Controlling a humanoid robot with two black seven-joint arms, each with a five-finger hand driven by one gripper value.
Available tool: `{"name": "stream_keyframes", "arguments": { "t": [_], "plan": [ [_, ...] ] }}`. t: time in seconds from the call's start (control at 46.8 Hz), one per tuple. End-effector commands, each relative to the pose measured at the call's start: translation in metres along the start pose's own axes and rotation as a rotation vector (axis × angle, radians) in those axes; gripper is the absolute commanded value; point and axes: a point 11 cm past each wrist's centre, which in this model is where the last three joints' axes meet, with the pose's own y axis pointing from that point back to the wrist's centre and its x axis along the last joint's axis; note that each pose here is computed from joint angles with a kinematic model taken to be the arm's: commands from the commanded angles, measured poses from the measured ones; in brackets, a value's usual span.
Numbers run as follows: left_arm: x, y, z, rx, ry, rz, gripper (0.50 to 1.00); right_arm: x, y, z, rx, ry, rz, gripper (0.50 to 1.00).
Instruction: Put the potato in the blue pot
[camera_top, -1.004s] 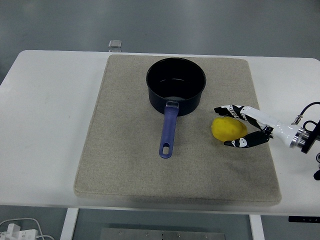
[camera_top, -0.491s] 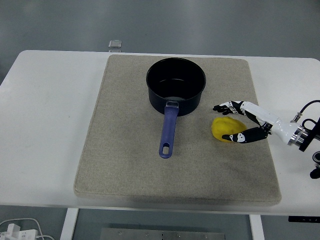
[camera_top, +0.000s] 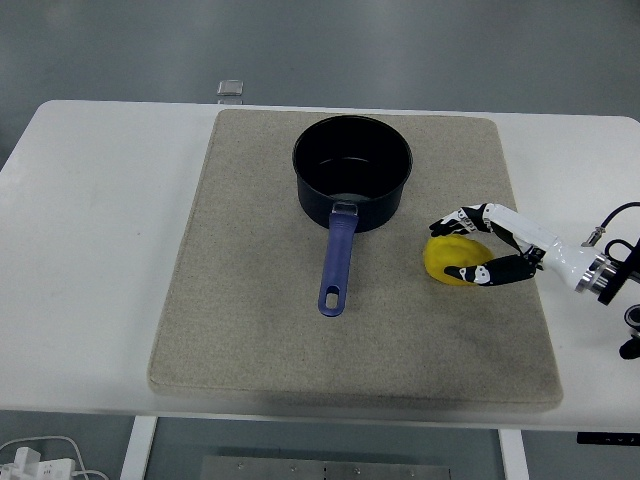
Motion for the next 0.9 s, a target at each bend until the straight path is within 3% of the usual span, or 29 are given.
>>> {"name": "stream_keyframes", "arguments": {
  "t": [0.0, 0.427, 0.876],
  "plan": [
    [-0.001, 0.000, 0.000, 0.001, -0.002, -0.002, 0.994, -0.001, 0.000, 0.000, -0.001, -0.003, -0.001, 0.500],
    [-0.001, 0.000, 0.000, 0.000, -0.002, -0.002, 0.994, -0.013, 0.006, 0.009, -0.019, -0.022, -0.013, 0.500],
    [-0.001, 0.000, 0.000, 0.000, -0.002, -0.002, 0.992, -0.019, 0.001, 0.008, -0.009, -0.029, -0.011, 0.500]
  ]
}}
